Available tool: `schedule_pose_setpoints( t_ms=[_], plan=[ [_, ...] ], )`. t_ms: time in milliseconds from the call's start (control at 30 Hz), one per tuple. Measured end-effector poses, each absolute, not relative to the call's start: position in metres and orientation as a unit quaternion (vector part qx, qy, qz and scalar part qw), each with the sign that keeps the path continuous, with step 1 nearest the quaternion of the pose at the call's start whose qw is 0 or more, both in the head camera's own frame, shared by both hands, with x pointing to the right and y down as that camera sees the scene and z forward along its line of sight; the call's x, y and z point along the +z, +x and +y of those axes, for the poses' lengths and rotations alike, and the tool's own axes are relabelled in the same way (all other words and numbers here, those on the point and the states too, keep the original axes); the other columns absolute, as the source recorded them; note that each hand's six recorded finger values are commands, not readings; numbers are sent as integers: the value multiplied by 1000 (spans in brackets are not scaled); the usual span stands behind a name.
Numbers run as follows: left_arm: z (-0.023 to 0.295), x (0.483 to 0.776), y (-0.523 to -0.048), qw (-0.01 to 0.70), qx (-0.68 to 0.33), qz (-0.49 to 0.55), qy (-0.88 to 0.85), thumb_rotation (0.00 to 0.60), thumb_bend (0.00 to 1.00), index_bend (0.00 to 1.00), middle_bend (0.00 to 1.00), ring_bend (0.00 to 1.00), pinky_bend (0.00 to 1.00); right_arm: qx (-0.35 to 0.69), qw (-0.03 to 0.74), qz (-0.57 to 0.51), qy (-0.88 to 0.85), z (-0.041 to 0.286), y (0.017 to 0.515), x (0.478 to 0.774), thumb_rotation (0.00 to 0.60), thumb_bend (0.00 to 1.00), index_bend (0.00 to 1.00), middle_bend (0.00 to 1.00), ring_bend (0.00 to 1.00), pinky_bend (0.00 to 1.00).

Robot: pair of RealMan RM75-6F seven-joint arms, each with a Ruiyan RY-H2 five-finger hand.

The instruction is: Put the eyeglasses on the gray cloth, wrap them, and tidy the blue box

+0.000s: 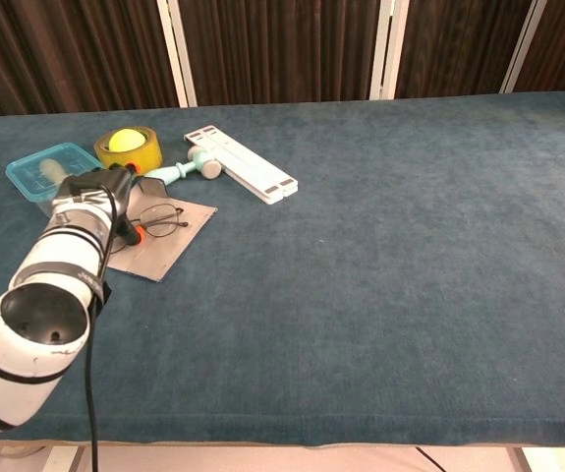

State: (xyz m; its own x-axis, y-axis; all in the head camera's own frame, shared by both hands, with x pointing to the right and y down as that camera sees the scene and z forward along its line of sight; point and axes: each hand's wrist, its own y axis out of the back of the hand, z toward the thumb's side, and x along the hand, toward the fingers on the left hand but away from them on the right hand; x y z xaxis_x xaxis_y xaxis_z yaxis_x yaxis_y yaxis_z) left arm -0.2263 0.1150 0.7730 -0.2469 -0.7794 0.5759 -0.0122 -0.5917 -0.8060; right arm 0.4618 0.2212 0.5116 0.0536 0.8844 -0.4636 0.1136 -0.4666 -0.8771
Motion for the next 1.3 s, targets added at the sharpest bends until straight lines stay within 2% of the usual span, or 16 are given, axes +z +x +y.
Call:
schedule_pose_setpoints(
  t_ms=[133, 333, 600, 700, 800, 900, 1133, 1300],
  plan=[
    [109, 773, -227, 268, -700, 373, -548, 600, 421, 0, 0, 0, 134, 569, 339, -389, -640, 220, 463, 512, 600, 252, 31, 0, 0, 0],
    [103, 774, -231, 254, -699, 384, -547, 600, 585, 0, 0, 0, 117, 570, 340, -385, -641, 221, 462, 514, 600, 252, 31, 0, 0, 0],
    [94, 776, -243, 250, -709, 399, -525, 600, 595, 0, 0, 0, 115, 567, 341, -388, -641, 222, 461, 511, 600, 252, 31, 0, 0, 0],
    [92, 775, -244, 249, -706, 405, -525, 600, 566, 0, 0, 0, 113, 568, 341, -388, -641, 221, 462, 511, 600, 252, 31, 0, 0, 0],
    [91, 771, -238, 248, -691, 414, -538, 600, 478, 0, 0, 0, 112, 568, 341, -388, -641, 221, 462, 512, 600, 252, 30, 0, 0, 0],
    [93, 765, -226, 246, -670, 420, -560, 600, 440, 0, 0, 0, 113, 567, 341, -388, -642, 221, 461, 512, 600, 252, 30, 0, 0, 0],
    [101, 741, -188, 261, -619, 417, -612, 600, 384, 0, 0, 0, 104, 564, 340, -389, -644, 222, 461, 510, 600, 252, 30, 0, 0, 0],
    [100, 741, -186, 278, -619, 411, -609, 600, 358, 0, 0, 0, 94, 564, 339, -390, -644, 222, 462, 510, 600, 252, 30, 0, 0, 0]
  ],
)
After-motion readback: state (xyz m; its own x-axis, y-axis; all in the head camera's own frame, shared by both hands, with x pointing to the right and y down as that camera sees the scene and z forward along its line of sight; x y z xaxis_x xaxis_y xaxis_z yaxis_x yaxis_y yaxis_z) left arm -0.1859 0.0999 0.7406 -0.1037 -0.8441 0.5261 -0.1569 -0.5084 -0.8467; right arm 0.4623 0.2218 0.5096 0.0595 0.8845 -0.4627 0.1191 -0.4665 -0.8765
